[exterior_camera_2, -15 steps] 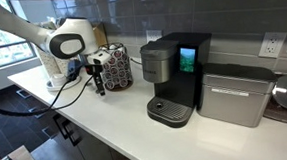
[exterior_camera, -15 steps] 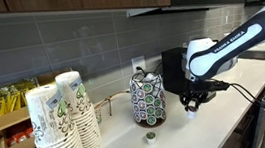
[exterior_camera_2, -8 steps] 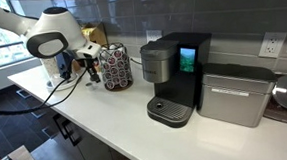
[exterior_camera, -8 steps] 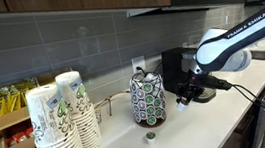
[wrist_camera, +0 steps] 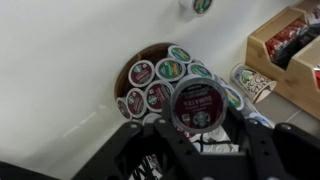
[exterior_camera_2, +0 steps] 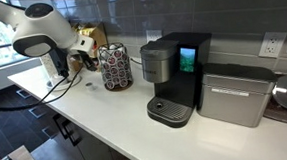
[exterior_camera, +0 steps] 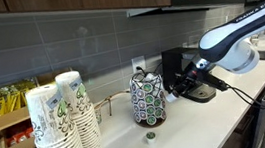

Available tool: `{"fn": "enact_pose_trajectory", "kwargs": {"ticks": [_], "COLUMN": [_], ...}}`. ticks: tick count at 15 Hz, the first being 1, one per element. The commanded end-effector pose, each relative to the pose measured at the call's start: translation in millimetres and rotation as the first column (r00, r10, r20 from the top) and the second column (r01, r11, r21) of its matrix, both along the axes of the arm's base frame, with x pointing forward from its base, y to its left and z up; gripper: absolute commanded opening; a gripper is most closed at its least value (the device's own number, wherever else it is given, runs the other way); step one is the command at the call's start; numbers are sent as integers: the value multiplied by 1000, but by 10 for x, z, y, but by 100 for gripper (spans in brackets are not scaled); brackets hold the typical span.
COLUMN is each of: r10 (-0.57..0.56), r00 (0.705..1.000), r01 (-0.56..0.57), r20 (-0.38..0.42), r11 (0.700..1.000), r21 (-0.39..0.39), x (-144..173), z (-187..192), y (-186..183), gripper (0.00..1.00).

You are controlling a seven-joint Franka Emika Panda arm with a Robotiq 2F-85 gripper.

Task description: Put the right coffee pod in the rack

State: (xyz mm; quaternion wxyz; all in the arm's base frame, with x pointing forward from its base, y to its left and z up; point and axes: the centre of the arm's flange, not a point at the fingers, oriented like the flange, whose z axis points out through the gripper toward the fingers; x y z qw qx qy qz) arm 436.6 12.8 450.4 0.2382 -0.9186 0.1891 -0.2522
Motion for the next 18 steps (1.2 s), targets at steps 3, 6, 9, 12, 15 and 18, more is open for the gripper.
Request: {"fn": "enact_pose_trajectory", "kwargs": {"ticks": [3, 6, 9, 12, 15, 18], "r10": [-13, -12, -23, -61, -119, -166], "r00": [999, 999, 998, 994, 985, 973], "r01": [13, 11, 20, 51, 98, 133], "r20": [39, 38, 57, 92, 126, 161], "r11": [1000, 1000, 999, 992, 982, 971], "r21": [20, 19, 45, 111, 160, 198], "x": [-1, 1, 47, 96, 124, 128], "z": [37, 33, 18, 21, 22, 7], "y": [-9, -3, 11, -10, -28, -45], "gripper": [52, 52, 27, 27, 27, 27]}}
